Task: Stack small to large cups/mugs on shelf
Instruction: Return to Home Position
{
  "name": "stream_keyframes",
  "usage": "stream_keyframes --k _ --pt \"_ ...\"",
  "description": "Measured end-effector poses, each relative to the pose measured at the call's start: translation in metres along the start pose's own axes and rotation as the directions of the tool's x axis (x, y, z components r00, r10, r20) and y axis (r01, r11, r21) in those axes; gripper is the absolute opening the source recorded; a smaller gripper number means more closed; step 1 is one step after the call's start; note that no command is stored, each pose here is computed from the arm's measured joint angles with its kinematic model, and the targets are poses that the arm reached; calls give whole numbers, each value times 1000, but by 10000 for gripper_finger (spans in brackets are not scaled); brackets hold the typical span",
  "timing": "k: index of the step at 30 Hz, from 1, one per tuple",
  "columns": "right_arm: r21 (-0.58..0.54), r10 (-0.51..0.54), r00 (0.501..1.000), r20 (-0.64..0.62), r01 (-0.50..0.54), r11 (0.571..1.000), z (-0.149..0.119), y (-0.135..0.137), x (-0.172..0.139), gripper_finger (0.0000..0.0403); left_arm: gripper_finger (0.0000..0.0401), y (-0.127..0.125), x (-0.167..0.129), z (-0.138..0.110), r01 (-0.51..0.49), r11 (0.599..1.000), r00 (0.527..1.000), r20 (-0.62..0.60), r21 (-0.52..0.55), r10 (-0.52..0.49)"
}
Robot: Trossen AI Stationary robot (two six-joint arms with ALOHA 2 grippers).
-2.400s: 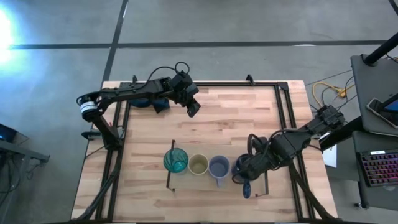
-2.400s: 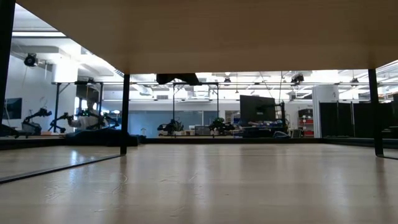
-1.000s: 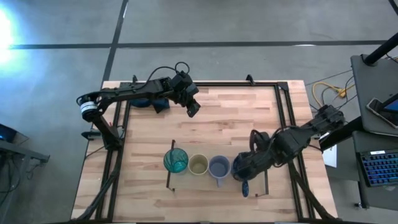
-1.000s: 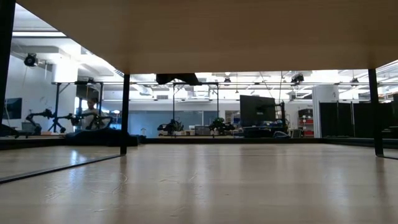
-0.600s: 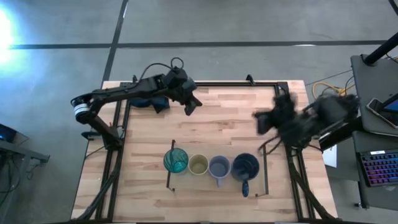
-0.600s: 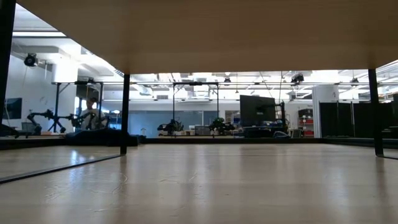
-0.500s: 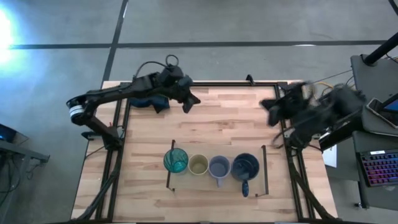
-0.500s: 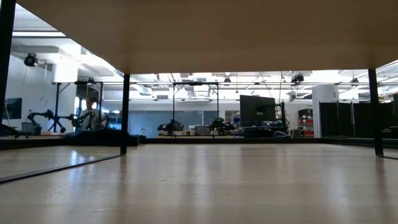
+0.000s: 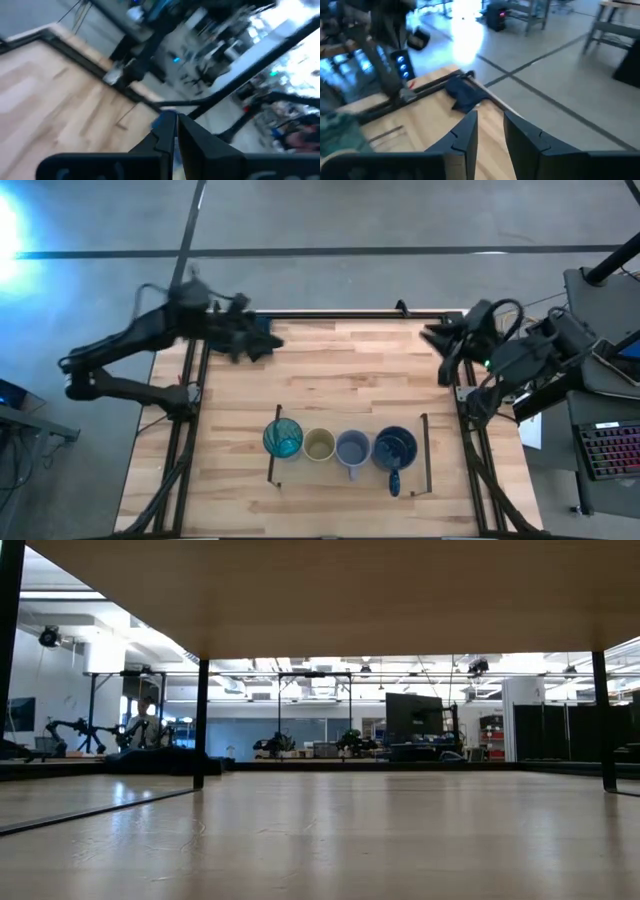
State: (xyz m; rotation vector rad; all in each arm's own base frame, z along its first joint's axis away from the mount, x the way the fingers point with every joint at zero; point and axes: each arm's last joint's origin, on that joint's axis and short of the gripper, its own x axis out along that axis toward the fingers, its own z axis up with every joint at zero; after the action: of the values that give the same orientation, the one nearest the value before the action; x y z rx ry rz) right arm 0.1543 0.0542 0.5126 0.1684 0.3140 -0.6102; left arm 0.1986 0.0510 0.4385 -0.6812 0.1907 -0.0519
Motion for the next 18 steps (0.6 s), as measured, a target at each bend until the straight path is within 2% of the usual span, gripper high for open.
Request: stream_keyframes --k 3,6,8,10,12,14,18 --pt "-40 46 999 -16 -46 998 -7 14 9 89 5 -26 -27 -7 35 999 996 80 -13 -33" --pt "-84 176 984 -19 -177 981 -14 31 18 91 5 -49 -48 -17 98 994 979 172 57 -106" --pt "-97 306 952 2 -304 948 -18 43 24 90 5 -63 -53 -26 179 977 951 235 118 -203" --pt "-127 445 894 47 -437 891 -22 52 29 88 5 -74 -51 -41 261 939 908 275 222 -317" --pt "-144 533 840 104 -517 844 -26 53 34 86 5 -80 -47 -60 301 914 865 326 271 -381" --pt "-146 556 824 112 -540 829 -34 44 38 85 5 -79 -42 -83 261 908 858 352 328 -374" --pt "-130 573 815 83 -561 817 -57 12 39 88 5 -64 -36 -124 54 906 896 381 420 -230"
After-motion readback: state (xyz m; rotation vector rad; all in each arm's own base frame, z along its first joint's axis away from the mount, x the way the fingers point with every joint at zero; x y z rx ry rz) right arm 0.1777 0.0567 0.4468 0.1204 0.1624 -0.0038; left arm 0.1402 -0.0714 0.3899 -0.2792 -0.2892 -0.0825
